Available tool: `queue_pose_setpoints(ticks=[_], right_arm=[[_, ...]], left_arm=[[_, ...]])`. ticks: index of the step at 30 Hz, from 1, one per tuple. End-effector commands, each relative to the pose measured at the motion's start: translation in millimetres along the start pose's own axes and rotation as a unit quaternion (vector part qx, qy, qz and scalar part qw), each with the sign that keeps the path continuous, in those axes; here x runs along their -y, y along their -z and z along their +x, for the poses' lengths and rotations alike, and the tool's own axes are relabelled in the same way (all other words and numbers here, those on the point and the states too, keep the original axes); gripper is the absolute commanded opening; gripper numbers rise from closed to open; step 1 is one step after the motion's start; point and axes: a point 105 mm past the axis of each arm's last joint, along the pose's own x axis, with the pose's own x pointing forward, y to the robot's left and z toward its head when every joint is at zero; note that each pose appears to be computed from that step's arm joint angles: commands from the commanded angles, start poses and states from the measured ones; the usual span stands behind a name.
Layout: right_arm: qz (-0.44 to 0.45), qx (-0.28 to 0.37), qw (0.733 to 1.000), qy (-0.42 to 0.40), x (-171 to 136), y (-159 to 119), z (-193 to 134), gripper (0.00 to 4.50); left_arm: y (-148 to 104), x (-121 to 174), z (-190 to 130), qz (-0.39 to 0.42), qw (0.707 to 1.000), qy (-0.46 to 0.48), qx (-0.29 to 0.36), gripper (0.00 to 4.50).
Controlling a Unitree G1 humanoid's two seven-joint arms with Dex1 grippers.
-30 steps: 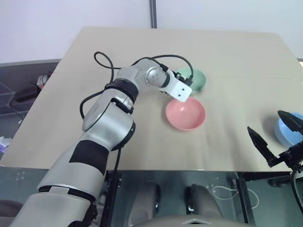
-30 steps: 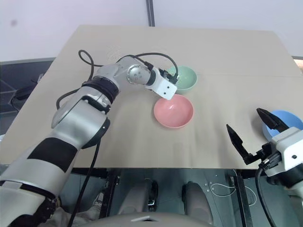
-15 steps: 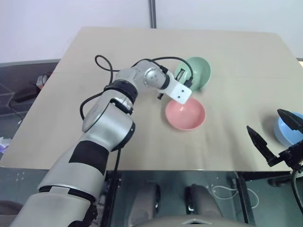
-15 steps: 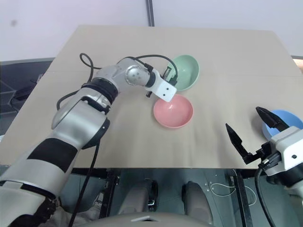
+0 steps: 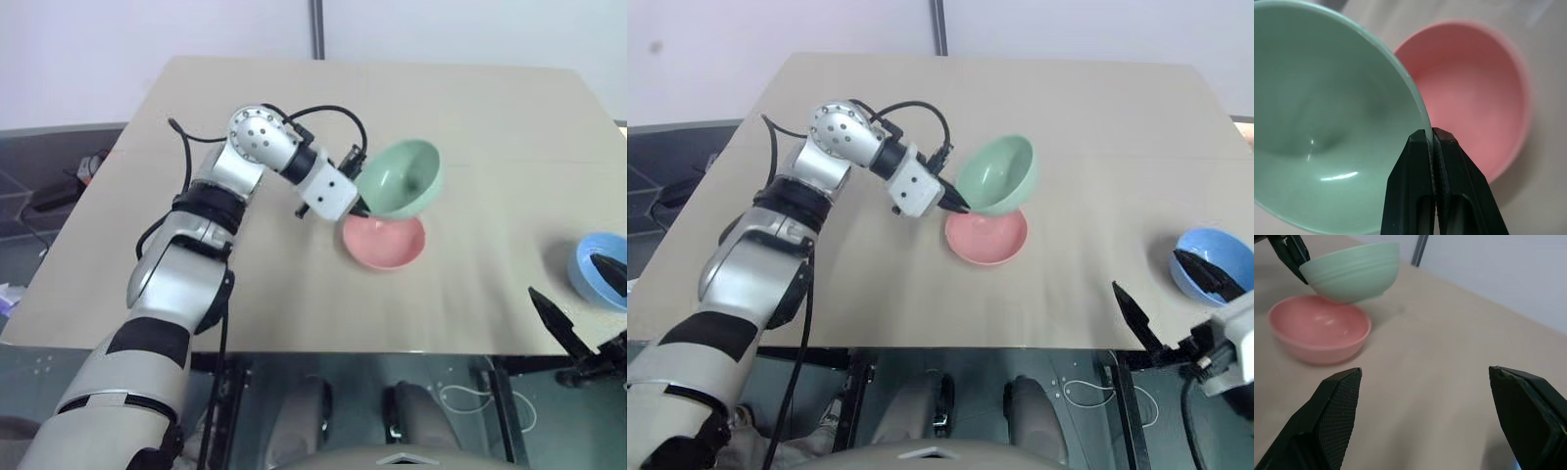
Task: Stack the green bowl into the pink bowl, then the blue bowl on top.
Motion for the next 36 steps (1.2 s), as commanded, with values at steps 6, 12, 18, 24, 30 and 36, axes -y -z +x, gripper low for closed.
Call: queue_pose_setpoints(ticks=[6, 12, 18, 24, 30, 36], right_arm=[[-0.030, 0.021, 0.999, -0.018, -5, -13, -9, 4.50], [-0.025, 0.010, 1.000, -0.015, 1, -6, -9, 4.50], [-0.024, -0.005, 0.998, 0.052, 36, 13, 7, 4.50], [-0.037, -0.091, 0.991, 0.092, 65, 45, 26, 4.50], [-0.062, -0.198, 0.970, 0.128, 100, 82, 33, 4.50], [-0.026, -0.289, 0.947, 0.139, 119, 114, 31, 4.50]], left_arm=[[-16, -3, 16, 0.047, 0.999, 0.015, 0.016, 1.42], [-23, -8, 3, 0.020, 0.999, -0.024, 0.037, 2.80], [-33, -11, -34, -0.121, 0.982, -0.120, 0.084, 2.80], [-40, -3, -53, -0.253, 0.939, -0.196, 0.128, 3.35], [-47, 1, -56, -0.333, 0.868, -0.296, 0.219, 4.49], [-51, 31, -46, -0.382, 0.844, -0.277, 0.254, 4.49]])
